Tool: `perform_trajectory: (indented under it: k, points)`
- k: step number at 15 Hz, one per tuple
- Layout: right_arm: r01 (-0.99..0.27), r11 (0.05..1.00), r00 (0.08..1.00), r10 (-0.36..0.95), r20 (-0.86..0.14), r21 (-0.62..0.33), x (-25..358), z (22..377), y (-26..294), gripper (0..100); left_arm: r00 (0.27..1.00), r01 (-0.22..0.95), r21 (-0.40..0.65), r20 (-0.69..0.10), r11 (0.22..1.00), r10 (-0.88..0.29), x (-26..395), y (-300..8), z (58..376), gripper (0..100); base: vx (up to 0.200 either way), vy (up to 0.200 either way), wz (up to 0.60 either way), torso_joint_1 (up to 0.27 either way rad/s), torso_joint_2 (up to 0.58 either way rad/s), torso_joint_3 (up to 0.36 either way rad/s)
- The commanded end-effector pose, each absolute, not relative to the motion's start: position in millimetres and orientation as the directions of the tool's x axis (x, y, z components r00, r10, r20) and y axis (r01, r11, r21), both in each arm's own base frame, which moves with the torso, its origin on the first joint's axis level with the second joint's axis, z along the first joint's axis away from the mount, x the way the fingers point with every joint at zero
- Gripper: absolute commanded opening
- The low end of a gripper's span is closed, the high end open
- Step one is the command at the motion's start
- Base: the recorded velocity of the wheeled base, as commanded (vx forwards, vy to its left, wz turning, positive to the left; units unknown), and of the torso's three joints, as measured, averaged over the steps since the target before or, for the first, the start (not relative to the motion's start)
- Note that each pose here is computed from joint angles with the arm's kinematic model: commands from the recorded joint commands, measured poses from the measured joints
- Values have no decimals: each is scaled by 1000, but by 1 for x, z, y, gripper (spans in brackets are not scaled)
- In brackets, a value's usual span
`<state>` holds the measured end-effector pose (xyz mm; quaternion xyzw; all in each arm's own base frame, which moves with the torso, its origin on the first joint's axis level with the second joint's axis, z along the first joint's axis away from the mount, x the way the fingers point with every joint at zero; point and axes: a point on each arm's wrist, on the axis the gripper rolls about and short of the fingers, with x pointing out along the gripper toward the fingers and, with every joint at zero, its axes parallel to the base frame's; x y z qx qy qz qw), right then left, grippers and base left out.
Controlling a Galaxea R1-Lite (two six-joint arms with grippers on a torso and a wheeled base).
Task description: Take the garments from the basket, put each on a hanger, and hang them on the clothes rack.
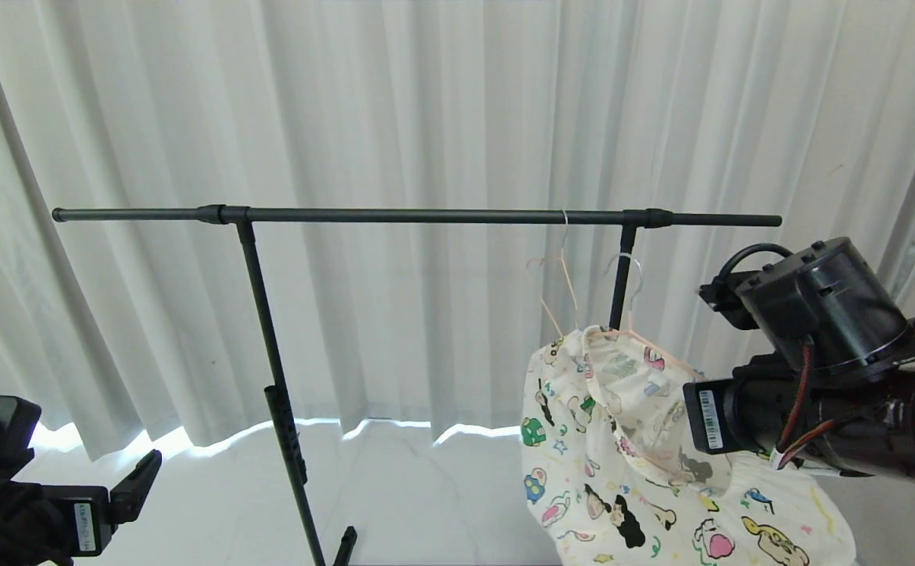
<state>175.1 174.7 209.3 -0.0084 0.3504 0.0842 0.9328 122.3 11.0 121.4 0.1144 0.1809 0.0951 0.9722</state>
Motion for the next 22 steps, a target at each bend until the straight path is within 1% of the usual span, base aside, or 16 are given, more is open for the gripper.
perform_trajectory:
  k: [1, 2, 10, 13, 16, 20, 22]
  points:
    - [-198, 979, 733, 174, -658, 40, 170, 208, 183, 0, 917, -139, 266, -329, 954, 225, 123, 11, 122, 100, 0, 0, 0, 0, 0, 0]
    - [-203, 978, 734, 181, -655, 43, 169, 209, 185, 0, 918, -134, 266, -329, 955, 221, 124, 11, 122, 100, 0, 0, 0, 0, 0, 0]
    - [-207, 977, 755, 194, -627, 53, 170, 219, 191, 0, 923, -126, 267, -322, 955, 212, 129, 10, 126, 100, 0, 200, 0, 0, 1, 2]
    - [-201, 978, 765, 196, -613, 62, 175, 224, 196, 0, 924, -120, 286, -319, 951, 212, 128, 10, 126, 100, 0, 0, 0, 0, 0, 0]
    - [-168, 984, 792, 168, -587, 55, 186, 228, 206, 0, 926, -105, 312, -315, 944, 207, 127, 9, 126, 100, 0, 0, 0, 0, 0, 0]
    - [-154, 986, 810, 167, -562, 70, 196, 236, 214, 0, 945, -28, 309, -302, 951, 126, 126, -2, 128, 100, 200, 0, 0, 0, 0, 2]
    - [-152, 986, 814, 167, -557, 74, 197, 238, 214, 0, 946, -21, 309, -302, 951, 119, 126, -3, 128, 100, 200, 0, 0, 10, 7, -5]
